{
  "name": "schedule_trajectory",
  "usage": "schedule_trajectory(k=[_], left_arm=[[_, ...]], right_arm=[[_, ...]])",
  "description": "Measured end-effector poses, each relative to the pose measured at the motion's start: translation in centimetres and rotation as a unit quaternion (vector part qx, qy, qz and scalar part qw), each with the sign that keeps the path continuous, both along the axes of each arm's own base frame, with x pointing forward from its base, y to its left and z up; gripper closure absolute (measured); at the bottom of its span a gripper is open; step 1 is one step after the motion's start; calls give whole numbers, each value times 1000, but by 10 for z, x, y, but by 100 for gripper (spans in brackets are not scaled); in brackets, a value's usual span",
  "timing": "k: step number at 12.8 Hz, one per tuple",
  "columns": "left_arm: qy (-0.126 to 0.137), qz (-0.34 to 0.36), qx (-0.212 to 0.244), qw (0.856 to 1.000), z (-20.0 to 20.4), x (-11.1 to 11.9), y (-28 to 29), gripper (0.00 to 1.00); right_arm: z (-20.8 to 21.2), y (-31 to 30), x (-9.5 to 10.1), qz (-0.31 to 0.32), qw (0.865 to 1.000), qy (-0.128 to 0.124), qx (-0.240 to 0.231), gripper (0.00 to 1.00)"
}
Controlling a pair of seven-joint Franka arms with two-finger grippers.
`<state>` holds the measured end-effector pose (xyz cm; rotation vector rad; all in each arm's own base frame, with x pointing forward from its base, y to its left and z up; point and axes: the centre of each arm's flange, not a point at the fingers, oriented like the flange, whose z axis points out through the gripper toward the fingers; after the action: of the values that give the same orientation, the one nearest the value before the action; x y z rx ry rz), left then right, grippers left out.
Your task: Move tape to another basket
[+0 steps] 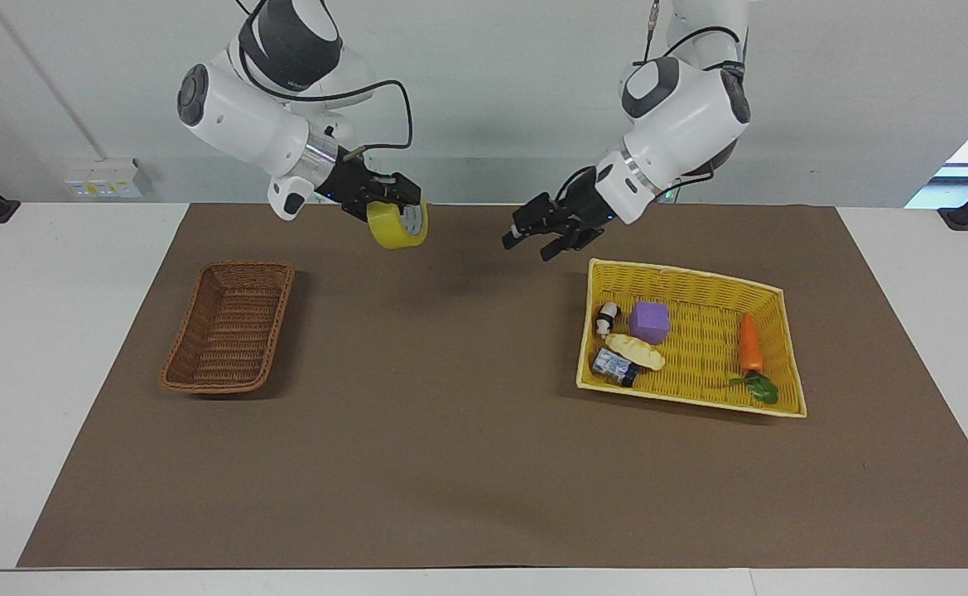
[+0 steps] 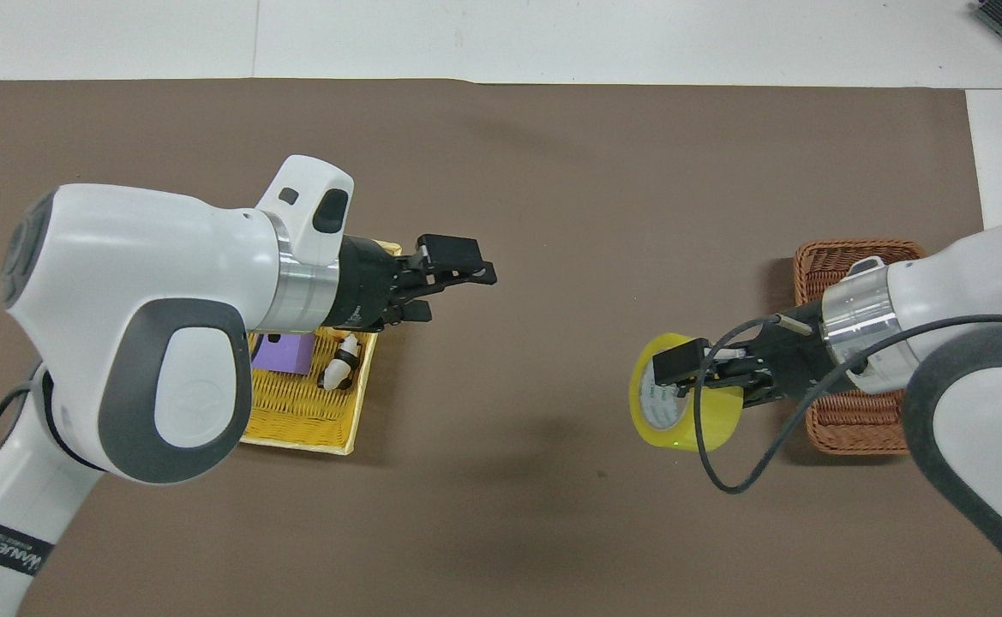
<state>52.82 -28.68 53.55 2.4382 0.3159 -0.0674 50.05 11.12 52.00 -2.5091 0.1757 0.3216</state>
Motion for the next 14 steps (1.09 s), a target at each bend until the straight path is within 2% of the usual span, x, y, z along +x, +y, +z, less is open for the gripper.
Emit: schedule_trajectory(k=[3,5,8,11,14], left_arm=[[-10,5,72,997,-9,19,50,0],[-24,-3,122,992,-14,29,85,0],[-47,-40,183,981,-21,44,150,0],[-57,-92,265,958,-24,48,198,0],[-48,-134,295,945,-7,49,249,0]], right_arm=[[-11,-68,9,29,997,-44,-50,100],[-25,-121,16,46,994,-75,-59,100],[-69,-184,36,55,988,-121,-73,100],[-107,-196,55,53,985,-134,-94,100],[-127,-221,54,69,983,-140,-94,100]])
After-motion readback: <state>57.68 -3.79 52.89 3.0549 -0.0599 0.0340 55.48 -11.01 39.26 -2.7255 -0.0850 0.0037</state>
